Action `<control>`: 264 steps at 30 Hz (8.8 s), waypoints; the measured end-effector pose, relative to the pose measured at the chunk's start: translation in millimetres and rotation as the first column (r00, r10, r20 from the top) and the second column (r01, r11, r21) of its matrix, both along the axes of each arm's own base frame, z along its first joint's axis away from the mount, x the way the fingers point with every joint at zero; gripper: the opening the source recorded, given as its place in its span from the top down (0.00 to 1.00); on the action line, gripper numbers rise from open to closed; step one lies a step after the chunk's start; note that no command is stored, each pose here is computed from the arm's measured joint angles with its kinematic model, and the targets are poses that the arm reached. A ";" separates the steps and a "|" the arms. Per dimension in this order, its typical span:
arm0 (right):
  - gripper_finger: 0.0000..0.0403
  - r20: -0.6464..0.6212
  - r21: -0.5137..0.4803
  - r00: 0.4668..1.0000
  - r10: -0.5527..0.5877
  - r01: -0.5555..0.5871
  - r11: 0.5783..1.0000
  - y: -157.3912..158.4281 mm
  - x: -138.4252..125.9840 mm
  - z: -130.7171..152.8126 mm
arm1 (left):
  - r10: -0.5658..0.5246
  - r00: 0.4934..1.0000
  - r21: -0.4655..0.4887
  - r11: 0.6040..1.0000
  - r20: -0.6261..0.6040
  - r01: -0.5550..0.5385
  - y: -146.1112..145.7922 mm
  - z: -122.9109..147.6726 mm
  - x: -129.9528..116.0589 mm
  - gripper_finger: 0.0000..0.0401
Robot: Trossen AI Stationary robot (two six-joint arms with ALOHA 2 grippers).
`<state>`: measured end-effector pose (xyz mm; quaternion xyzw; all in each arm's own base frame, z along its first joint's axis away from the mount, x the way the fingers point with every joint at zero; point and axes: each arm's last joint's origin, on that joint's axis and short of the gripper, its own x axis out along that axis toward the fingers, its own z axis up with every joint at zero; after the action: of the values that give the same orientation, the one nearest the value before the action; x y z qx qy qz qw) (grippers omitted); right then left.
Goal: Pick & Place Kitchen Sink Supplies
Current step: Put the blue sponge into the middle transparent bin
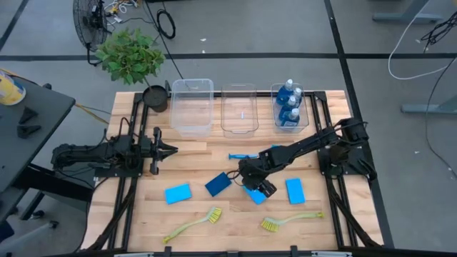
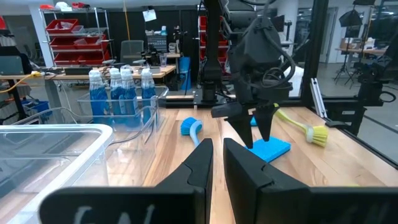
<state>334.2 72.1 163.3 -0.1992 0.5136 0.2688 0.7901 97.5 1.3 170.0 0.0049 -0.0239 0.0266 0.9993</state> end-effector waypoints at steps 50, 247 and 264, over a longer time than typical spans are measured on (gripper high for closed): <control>0.51 0.102 0.279 0.995 0.001 -0.030 0.960 -24.1 11.5 -25.9 | 0.000 1.000 0.000 1.000 0.000 0.000 0.0 -0.1 0.0 0.89; 0.79 0.448 -0.019 0.714 -0.538 0.610 0.792 -241.2 8.6 22.3 | 0.000 1.000 0.000 1.000 0.000 0.000 0.0 0.0 0.0 0.89; 0.70 0.612 0.095 0.560 -0.558 0.649 0.755 -202.9 -10.9 108.1 | 0.000 1.000 0.000 1.000 0.000 0.000 0.0 -0.1 0.0 0.89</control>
<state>323.3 -130.8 271.4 -0.1416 0.2865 -0.1342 0.9380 97.5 1.3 169.9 0.0050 -0.0238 0.0265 0.9994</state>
